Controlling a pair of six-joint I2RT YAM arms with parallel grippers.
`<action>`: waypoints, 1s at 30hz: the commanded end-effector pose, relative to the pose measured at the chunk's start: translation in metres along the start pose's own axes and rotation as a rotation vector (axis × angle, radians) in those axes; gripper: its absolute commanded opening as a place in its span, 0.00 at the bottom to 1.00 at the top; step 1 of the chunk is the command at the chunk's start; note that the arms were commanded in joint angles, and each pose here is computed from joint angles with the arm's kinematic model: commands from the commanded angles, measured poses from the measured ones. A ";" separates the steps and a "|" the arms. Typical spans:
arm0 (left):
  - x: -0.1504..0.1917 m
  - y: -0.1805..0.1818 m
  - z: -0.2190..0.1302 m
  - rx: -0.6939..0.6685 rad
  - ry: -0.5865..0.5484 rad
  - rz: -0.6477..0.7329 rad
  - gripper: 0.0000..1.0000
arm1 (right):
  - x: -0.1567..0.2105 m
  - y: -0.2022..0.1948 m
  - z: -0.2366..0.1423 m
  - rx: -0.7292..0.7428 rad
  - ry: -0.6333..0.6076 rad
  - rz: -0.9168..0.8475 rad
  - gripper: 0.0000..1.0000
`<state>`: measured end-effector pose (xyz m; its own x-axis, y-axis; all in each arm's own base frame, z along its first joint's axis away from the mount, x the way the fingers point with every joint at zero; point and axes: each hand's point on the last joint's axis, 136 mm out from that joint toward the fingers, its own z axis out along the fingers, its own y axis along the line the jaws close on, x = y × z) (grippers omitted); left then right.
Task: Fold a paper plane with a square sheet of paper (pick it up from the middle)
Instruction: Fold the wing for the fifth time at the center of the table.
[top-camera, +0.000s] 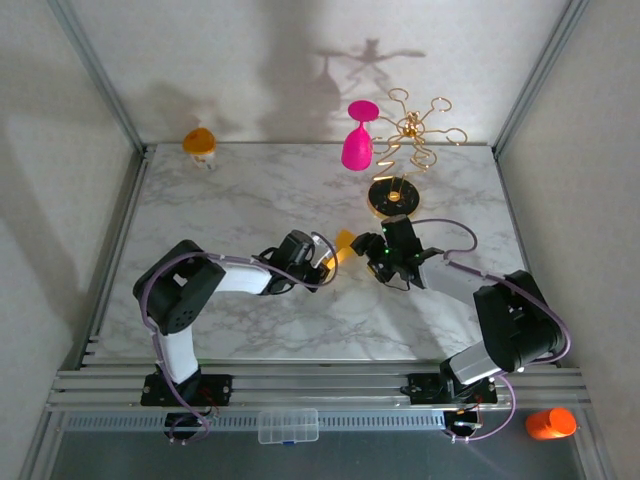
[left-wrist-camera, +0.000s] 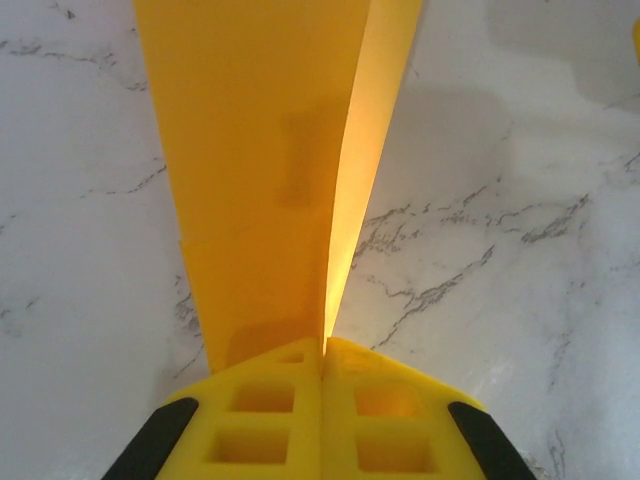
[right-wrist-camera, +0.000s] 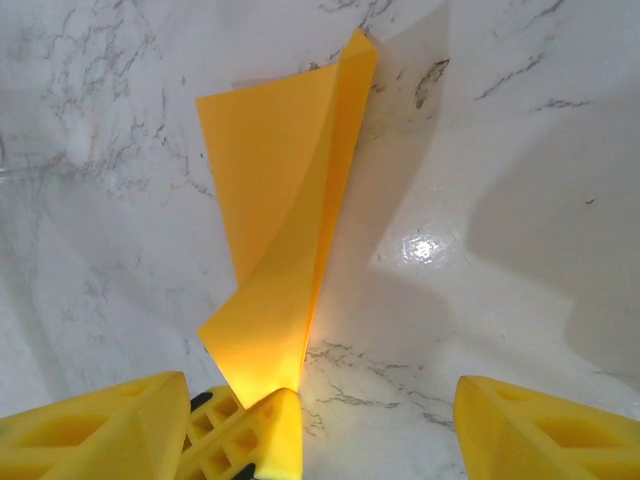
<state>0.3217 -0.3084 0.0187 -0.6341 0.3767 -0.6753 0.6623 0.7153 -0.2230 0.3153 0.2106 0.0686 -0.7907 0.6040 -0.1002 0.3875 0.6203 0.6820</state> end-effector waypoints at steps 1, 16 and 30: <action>0.022 0.001 0.006 0.054 0.100 -0.123 0.04 | -0.004 0.004 -0.004 -0.028 -0.039 -0.041 0.71; 0.025 0.009 0.011 0.154 0.221 -0.374 0.01 | -0.001 0.018 -0.002 -0.123 -0.038 -0.161 0.70; 0.009 0.007 -0.002 0.237 0.091 -0.585 0.00 | 0.015 0.060 0.006 -0.377 0.028 -0.402 0.52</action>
<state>0.3300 -0.3065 0.0202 -0.9079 0.0728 -0.4129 0.3523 0.6664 -0.6571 0.3318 0.2458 0.0962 -0.8477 0.4102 -0.3363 -0.0213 0.6071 0.7944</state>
